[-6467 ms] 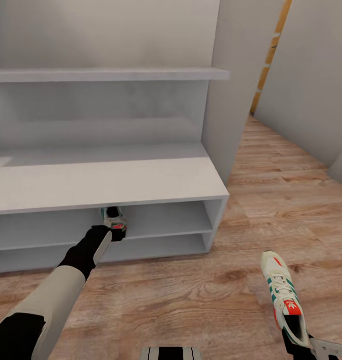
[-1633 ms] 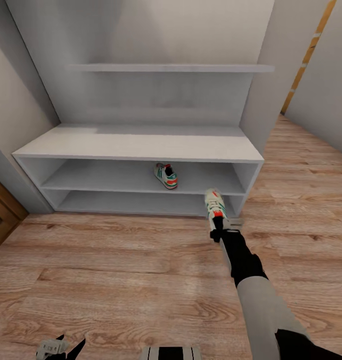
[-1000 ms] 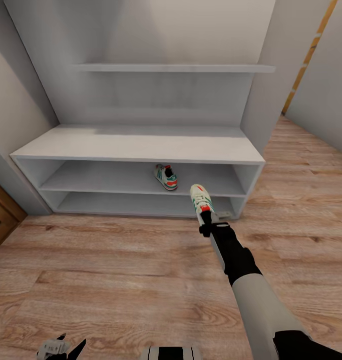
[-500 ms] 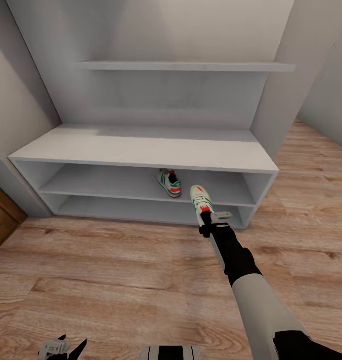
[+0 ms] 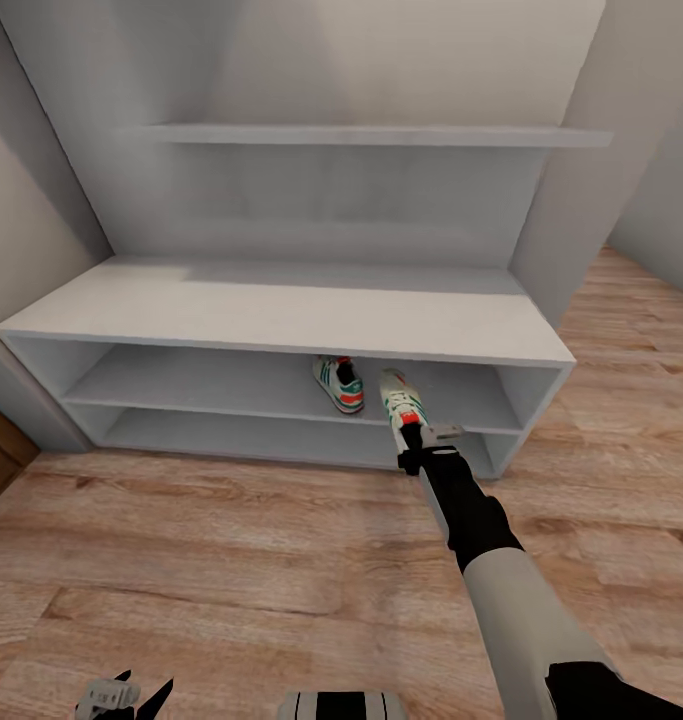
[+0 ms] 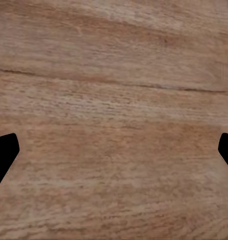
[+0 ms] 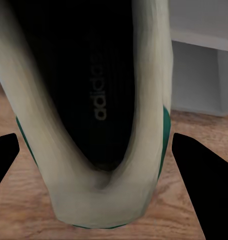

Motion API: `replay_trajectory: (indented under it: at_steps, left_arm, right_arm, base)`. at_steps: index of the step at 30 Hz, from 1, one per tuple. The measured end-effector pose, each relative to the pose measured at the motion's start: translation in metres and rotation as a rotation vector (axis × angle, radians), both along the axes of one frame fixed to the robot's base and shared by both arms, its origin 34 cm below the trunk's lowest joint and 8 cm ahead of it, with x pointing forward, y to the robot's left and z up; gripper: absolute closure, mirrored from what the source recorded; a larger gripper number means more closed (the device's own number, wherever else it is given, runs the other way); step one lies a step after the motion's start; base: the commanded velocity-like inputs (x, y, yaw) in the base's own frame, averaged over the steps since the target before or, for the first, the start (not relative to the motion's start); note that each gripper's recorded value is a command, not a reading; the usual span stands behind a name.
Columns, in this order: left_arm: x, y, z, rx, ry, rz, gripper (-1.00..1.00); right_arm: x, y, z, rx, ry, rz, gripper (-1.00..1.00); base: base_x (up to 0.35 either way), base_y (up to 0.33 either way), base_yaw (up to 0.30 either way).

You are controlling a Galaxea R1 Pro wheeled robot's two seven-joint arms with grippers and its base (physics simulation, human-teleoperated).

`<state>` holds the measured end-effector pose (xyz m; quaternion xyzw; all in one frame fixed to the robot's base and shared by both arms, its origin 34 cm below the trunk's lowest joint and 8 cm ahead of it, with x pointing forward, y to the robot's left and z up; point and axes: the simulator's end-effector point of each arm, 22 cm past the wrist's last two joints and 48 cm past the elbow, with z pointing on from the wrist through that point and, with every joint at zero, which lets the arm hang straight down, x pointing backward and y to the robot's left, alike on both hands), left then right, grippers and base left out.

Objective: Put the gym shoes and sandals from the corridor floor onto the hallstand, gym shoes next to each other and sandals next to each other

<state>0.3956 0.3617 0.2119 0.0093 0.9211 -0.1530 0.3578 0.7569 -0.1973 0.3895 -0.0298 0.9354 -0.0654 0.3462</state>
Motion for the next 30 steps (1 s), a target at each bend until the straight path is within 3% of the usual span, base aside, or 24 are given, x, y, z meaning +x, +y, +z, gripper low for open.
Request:
replay_trajectory:
  at_steps: [11,30]
  left_arm:
    - [0.0001,0.0001,0.0002,0.000,0.000,0.000,-1.00]
    - [0.0000,0.0003,-0.0002,0.001,0.000,0.001,-1.00]
  right_arm:
    - [0.0001,0.0000,0.0005,0.000,-0.001,0.000,1.00]
    - [0.0001,-0.0001,0.0001,-0.001,0.000,0.000,1.00]
  base:
    - [0.205,0.033,0.000]
    - [0.112,0.005,0.000]
